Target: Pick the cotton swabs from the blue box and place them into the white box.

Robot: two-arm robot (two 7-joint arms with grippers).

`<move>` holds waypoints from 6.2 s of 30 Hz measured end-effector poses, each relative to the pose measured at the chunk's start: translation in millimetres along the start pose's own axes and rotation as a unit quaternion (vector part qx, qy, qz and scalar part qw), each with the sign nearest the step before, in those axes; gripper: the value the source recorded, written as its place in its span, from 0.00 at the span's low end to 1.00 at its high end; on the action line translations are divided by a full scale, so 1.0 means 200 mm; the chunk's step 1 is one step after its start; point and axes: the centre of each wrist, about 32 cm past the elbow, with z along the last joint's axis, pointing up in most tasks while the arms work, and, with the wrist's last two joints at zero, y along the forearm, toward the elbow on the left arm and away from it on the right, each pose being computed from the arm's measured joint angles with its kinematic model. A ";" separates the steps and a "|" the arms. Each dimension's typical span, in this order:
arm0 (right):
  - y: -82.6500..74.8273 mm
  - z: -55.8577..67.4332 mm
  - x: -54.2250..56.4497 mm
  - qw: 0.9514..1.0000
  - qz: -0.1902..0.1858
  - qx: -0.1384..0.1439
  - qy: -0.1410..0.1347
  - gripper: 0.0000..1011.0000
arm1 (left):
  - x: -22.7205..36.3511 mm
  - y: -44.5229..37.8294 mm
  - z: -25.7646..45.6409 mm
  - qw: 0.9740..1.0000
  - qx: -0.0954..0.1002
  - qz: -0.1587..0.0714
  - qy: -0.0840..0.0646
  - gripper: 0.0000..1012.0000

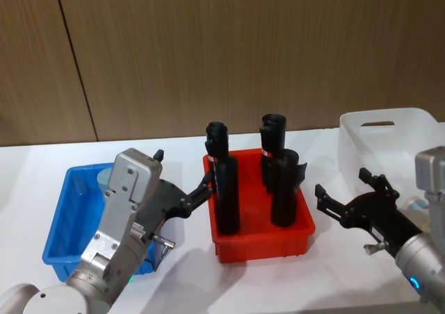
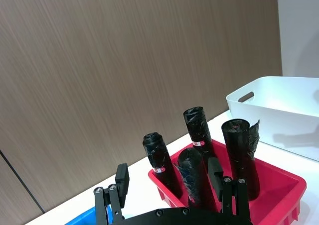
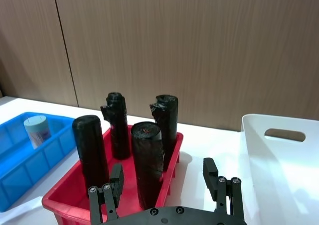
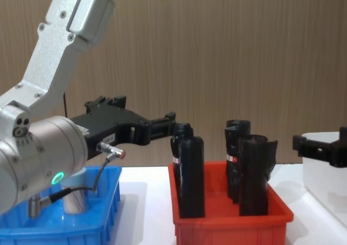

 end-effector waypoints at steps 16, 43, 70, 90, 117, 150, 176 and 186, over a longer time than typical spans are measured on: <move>0.22 -0.02 0.13 0.998 0.038 -0.036 0.026 0.99 | 0.000 0.000 0.000 1.000 0.000 0.000 0.000 0.99; 0.47 -0.03 0.18 0.990 0.114 -0.044 0.067 0.99 | 0.000 0.000 0.000 1.000 0.000 0.000 0.000 0.99; 0.50 -0.04 0.23 0.985 0.148 -0.027 0.079 0.99 | 0.000 0.000 0.000 1.000 0.000 0.000 0.000 0.99; 0.59 -0.08 0.27 0.989 0.136 -0.029 0.050 0.99 | 0.000 0.000 0.000 1.000 0.000 0.000 0.000 0.99; 0.76 -0.12 0.27 0.990 0.130 -0.043 0.019 0.99 | 0.000 0.000 0.000 1.000 0.000 0.000 0.000 0.99; 0.82 -0.08 0.24 0.988 0.151 -0.036 0.019 0.52 | 0.000 0.000 0.000 1.000 0.000 0.000 0.000 0.99; 0.61 0.34 0.36 0.994 0.095 0.056 0.008 0.52 | 0.000 0.000 0.000 1.000 0.000 0.000 0.000 0.99; 0.53 0.43 0.44 0.997 0.044 0.067 -0.014 0.52 | 0.000 0.000 0.000 1.000 0.000 0.000 0.000 0.99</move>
